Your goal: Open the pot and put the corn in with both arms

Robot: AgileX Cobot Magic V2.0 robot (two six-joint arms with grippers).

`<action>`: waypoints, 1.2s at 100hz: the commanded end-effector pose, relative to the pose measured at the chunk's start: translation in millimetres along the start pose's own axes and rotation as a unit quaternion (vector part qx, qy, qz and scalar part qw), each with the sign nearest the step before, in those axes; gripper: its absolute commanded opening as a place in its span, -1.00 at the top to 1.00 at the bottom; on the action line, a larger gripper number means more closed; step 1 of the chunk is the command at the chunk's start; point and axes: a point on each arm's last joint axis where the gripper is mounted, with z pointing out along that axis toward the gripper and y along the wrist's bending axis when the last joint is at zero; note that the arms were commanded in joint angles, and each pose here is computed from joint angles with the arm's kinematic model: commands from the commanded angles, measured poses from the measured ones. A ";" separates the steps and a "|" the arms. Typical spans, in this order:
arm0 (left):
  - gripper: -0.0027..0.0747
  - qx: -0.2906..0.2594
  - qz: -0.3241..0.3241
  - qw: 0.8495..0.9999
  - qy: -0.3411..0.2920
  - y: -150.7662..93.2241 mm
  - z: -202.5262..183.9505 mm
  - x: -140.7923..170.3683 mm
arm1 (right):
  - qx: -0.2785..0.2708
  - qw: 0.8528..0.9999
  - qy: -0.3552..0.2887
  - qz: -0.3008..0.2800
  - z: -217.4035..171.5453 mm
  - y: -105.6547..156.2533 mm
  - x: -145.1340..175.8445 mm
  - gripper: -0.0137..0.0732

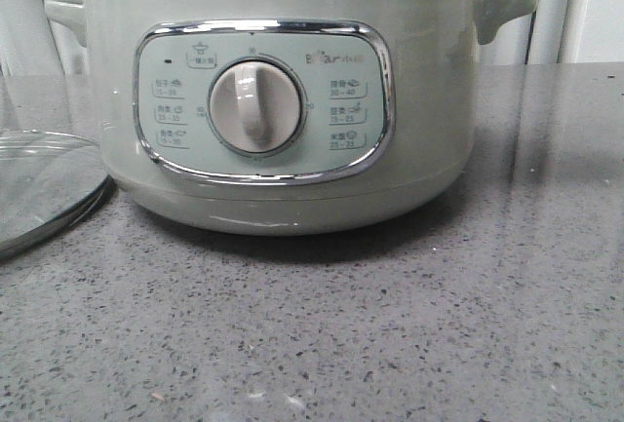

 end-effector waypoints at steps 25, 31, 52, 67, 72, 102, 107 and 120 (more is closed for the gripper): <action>0.98 0.003 -0.009 0.995 -0.103 0.3 -63.4 -44.1 | 0.065 0.985 -0.132 -0.092 -87.2 21.1 -7.3 0.83; 0.98 0.004 -0.009 0.994 -0.107 0.2 -73.5 -45.3 | 0.079 0.980 -0.153 -0.102 -96.4 22.0 -5.5 0.83; 0.98 0.007 -0.009 0.993 -0.116 0.1 -95.3 -46.3 | 0.124 0.953 -0.247 -0.124 -112.3 17.6 19.9 0.83; 0.98 0.008 -0.009 0.996 -0.083 -0.1 -96.5 -40.2 | 0.138 0.940 -0.290 -0.119 -107.8 9.6 60.4 0.83; 0.98 0.008 -0.009 0.997 -0.071 -0.2 -96.0 -37.4 | 0.143 0.934 -0.306 -0.119 -105.7 6.3 75.8 0.83; 0.98 0.009 -0.009 0.999 -0.048 -0.4 -95.5 -33.2 | 0.175 0.893 -0.395 -0.121 -89.5 -14.3 176.4 0.83; 0.98 0.009 -0.009 0.999 -0.048 -0.4 -95.5 -33.2 | 0.176 0.892 -0.398 -0.121 -87.5 -16.2 190.7 0.83; 0.98 0.009 -0.009 0.999 -0.048 -0.4 -95.5 -33.2 | 0.177 0.893 -0.396 -0.121 -83.0 -19.8 218.6 0.83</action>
